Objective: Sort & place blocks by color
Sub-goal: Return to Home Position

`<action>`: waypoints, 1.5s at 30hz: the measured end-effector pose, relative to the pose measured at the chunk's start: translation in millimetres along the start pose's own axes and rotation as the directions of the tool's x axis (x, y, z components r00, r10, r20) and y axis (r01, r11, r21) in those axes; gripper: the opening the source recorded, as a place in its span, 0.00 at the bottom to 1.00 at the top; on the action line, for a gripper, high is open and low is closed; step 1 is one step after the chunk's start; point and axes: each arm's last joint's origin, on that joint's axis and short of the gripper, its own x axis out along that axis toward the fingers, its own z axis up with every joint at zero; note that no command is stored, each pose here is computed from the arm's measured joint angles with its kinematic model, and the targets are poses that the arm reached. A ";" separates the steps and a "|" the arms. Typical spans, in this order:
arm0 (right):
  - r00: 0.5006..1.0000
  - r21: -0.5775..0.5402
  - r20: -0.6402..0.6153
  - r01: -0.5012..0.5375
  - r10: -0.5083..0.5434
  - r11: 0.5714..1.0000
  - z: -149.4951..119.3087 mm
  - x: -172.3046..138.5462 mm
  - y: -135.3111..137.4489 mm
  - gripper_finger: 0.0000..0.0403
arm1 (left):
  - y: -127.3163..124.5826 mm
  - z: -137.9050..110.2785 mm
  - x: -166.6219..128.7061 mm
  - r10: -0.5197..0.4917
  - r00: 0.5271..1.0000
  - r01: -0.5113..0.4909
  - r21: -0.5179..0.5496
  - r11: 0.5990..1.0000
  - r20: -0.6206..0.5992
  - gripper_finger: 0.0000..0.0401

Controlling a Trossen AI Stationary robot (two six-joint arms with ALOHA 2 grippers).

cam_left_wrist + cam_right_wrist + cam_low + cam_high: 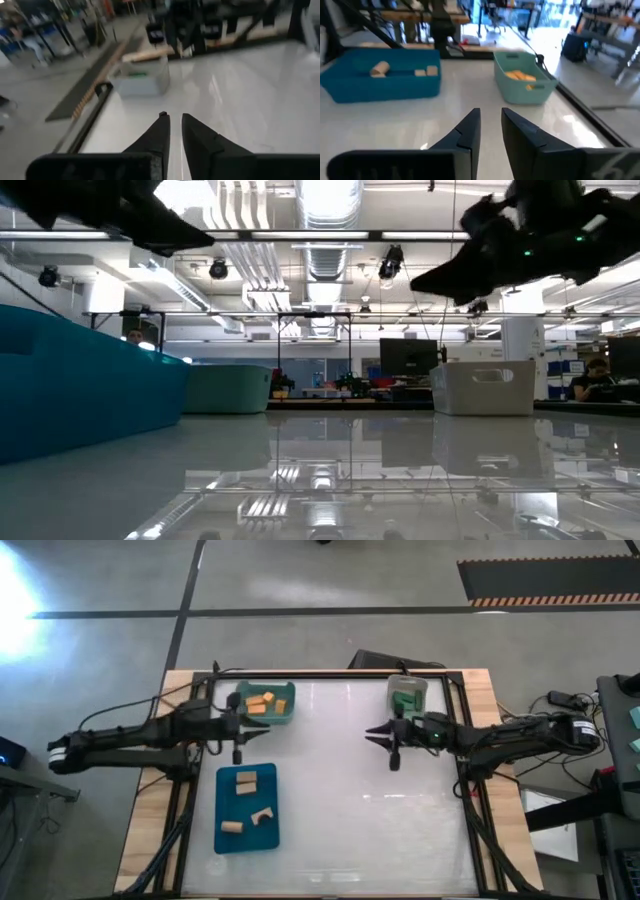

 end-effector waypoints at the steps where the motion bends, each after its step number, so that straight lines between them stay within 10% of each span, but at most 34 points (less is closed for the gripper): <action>1: 1.000 -0.006 0.015 -0.009 0.009 1.000 0.0 -4.9 2.7 0.16 | -0.8 -2.1 -3.6 0.009 0.999 -0.009 -0.007 1.000 0.035 0.07; 23: 0.958 -0.120 0.287 0.047 -0.010 0.992 -11.8 -99.5 12.3 0.12 | -19.3 -68.7 -6.5 0.075 0.950 -0.058 -0.064 0.996 0.303 0.00; 45: 0.875 -0.291 0.484 0.180 -0.018 0.940 -13.5 -119.1 12.9 0.12 | -22.8 -83.5 -0.9 0.079 0.950 -0.062 -0.065 0.996 0.302 0.00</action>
